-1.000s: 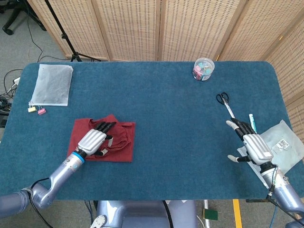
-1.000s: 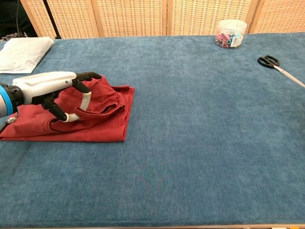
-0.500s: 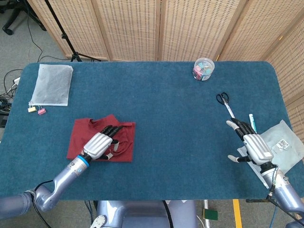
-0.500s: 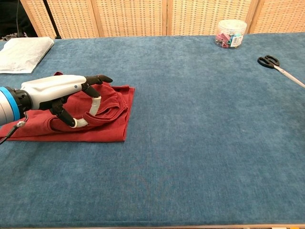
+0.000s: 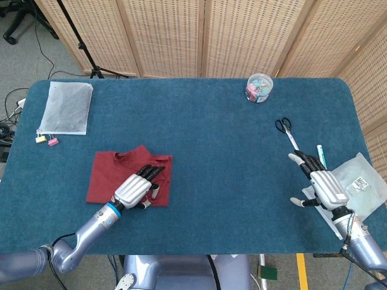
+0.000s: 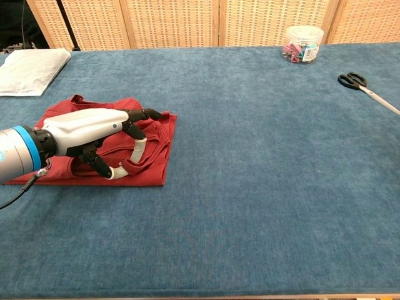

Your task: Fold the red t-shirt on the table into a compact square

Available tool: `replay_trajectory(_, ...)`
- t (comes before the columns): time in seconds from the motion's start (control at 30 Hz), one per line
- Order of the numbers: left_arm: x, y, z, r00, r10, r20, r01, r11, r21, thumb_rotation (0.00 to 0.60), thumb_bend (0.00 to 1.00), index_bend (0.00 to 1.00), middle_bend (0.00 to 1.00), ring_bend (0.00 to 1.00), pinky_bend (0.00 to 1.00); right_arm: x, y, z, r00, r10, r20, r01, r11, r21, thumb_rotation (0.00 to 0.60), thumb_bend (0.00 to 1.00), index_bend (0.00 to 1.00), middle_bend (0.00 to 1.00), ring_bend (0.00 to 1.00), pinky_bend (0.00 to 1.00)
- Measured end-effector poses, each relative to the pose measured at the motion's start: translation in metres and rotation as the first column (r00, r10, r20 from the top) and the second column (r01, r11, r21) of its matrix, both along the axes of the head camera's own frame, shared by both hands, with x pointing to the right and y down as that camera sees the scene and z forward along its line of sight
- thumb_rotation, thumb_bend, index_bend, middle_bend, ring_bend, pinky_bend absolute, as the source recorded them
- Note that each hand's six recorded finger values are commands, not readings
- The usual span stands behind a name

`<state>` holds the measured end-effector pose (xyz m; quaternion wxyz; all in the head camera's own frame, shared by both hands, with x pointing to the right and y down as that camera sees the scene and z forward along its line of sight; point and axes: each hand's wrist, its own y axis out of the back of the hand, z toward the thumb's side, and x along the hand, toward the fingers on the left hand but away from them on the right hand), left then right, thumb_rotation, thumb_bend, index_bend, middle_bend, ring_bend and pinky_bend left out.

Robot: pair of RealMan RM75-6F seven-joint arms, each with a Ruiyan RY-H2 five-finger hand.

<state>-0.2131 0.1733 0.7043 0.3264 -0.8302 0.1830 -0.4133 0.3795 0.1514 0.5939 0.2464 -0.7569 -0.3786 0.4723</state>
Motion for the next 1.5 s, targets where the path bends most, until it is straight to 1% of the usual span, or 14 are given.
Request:
replay_trajectory(0.07, -0.001, 0.001, -0.001, 1.0, 0.004, 0.003, -0.004, 1.0, -0.001, 0.6, 0.32, 0.37, 0.0, 0.0, 0.0, 0.0, 0.0, 0.0, 1.0, 0.001, 0.001, -0.001, 1.0, 0.0, 0.6, 0.0, 0.0, 0.0, 0.0, 0.0)
replay_trajectory(0.13, -0.002, 0.002, -0.001, 1.0, 0.007, 0.006, -0.007, 1.0, -0.002, 0.6, 0.27, 0.12, 0.0, 0.0, 0.0, 0.0, 0.0, -0.001, 1.0, 0.001, 0.002, -0.001, 1.0, 0.0, 0.6, 0.0, 0.0, 0.0, 0.0, 0.0)
replay_trajectory(0.2, -0.003, 0.003, -0.002, 1.0, 0.009, 0.008, -0.009, 1.0, -0.007, 0.6, 0.24, 0.02, 0.0, 0.0, 0.0, 0.001, 0.0, -0.001, 1.0, 0.001, 0.003, -0.001, 1.0, 0.0, 0.6, 0.0, 0.0, 0.0, 0.0, 0.0)
replay_trajectory(0.23, -0.004, 0.003, -0.003, 1.0, 0.009, 0.008, -0.009, 1.0, -0.008, 0.6, 0.23, 0.0, 0.0, 0.0, 0.0, 0.001, 0.0, -0.001, 1.0, 0.001, 0.003, -0.001, 1.0, 0.0, 0.6, 0.0, 0.0, 0.0, 0.0, 0.0)
replay_trajectory(0.37, -0.003, 0.005, -0.006, 1.0, -0.001, -0.011, 0.001, 1.0, -0.013, 0.6, 0.16, 0.0, 0.0, 0.0, 0.0, 0.0, 0.0, -0.002, 1.0, -0.002, 0.004, 0.002, 1.0, 0.001, 0.6, 0.0, 0.0, 0.0, 0.0, 0.0)
replay_trajectory(0.43, -0.002, 0.005, -0.009, 0.999, -0.015, -0.042, 0.014, 1.0, -0.017, 0.6, 0.13, 0.0, 0.0, 0.0, 0.0, 0.0, 0.001, -0.003, 1.0, -0.002, 0.004, 0.002, 1.0, 0.002, 0.6, 0.0, 0.0, 0.0, 0.0, 0.0)
replay_trajectory(0.57, 0.0, 0.003, -0.02, 0.99, -0.053, -0.133, 0.052, 0.999, -0.012, 0.6, 0.12, 0.0, 0.0, 0.0, 0.0, 0.0, 0.001, -0.003, 1.0, -0.001, 0.004, 0.001, 1.0, 0.003, 0.6, 0.0, 0.0, 0.0, 0.0, 0.0)
replay_trajectory(0.67, -0.003, -0.005, -0.032, 0.975, -0.078, -0.208, 0.086, 0.996, 0.027, 0.6, 0.12, 0.0, 0.0, 0.0, 0.0, 0.0, 0.001, -0.003, 1.0, -0.004, 0.005, 0.004, 1.0, 0.002, 0.6, 0.0, 0.0, 0.0, 0.0, 0.0)
replay_trajectory(0.73, -0.006, -0.011, -0.037, 0.97, -0.087, -0.228, 0.103, 0.993, 0.063, 0.6, 0.12, 0.0, 0.0, 0.0, 0.0, -0.001, 0.002, -0.003, 1.0, -0.005, 0.006, 0.005, 1.0, 0.002, 0.6, 0.0, 0.0, 0.0, 0.0, 0.0)
replay_trajectory(0.83, -0.01, -0.019, -0.035, 0.971, -0.096, -0.22, 0.119, 0.988, 0.095, 0.6, 0.12, 0.0, 0.0, 0.0, 0.0, -0.001, 0.002, -0.003, 1.0, -0.006, 0.006, 0.006, 1.0, 0.002, 0.6, 0.0, 0.0, 0.0, 0.0, 0.0)
replay_trajectory(1.0, -0.012, -0.021, -0.018, 0.979, -0.109, -0.17, 0.125, 0.989, 0.083, 0.6, 0.12, 0.0, 0.0, 0.0, 0.0, 0.0, 0.002, -0.004, 1.0, -0.003, 0.005, 0.003, 1.0, 0.002, 0.6, 0.0, 0.0, 0.0, 0.0, 0.0)
replay_trajectory(1.17, -0.009, -0.014, -0.003, 0.985, -0.102, -0.141, 0.112, 0.992, 0.061, 0.6, 0.12, 0.0, 0.0, 0.0, 0.0, 0.0, 0.001, -0.003, 1.0, -0.002, 0.005, 0.002, 1.0, 0.001, 0.6, 0.0, 0.0, 0.0, 0.0, 0.0)
replay_trajectory(1.37, -0.009, -0.006, -0.003, 0.985, -0.091, -0.146, 0.099, 0.994, 0.046, 0.6, 0.13, 0.0, 0.0, 0.0, 0.0, 0.001, 0.001, -0.004, 1.0, -0.001, 0.006, 0.001, 1.0, 0.001, 0.6, 0.0, 0.0, 0.0, 0.0, 0.0)
replay_trajectory(1.5, -0.009, 0.005, -0.003, 0.985, -0.081, -0.154, 0.085, 0.996, 0.016, 0.6, 0.14, 0.0, 0.0, 0.0, 0.0, 0.0, 0.002, -0.004, 1.0, -0.004, 0.007, 0.004, 1.0, 0.001, 0.6, 0.0, 0.0, 0.0, 0.0, 0.0)
